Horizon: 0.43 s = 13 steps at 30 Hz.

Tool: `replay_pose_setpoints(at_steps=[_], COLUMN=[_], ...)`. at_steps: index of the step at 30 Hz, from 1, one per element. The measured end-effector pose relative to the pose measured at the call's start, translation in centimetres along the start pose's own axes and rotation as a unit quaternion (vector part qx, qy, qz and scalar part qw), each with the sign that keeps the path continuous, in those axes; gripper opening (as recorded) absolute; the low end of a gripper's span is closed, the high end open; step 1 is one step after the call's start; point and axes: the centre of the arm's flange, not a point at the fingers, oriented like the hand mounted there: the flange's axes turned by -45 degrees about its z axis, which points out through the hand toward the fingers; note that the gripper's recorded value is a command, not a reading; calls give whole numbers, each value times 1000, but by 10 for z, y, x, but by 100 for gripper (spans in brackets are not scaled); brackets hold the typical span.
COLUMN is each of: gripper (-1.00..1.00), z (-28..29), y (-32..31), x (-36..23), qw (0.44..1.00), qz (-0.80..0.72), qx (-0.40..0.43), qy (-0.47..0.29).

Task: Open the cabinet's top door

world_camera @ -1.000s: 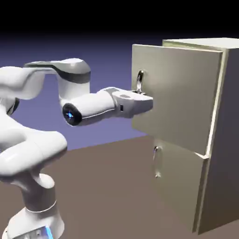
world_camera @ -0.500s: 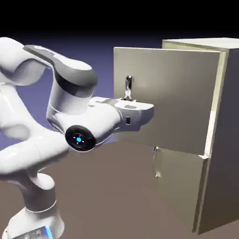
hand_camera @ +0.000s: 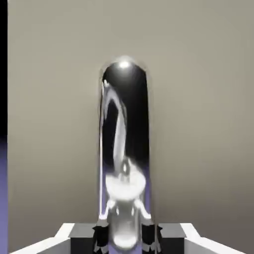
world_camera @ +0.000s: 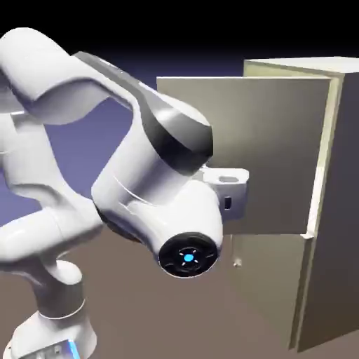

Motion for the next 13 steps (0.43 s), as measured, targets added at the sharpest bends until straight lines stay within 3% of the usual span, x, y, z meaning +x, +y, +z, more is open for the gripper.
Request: replay_pose_setpoints(at_steps=[11,12,13], gripper=[-100,100,100], z=[-61,-65,-65], y=[47,51,51], x=[0,0,0], qw=[991,990,990], qz=[0,0,0], qx=[134,142,142], qy=[0,0,0])
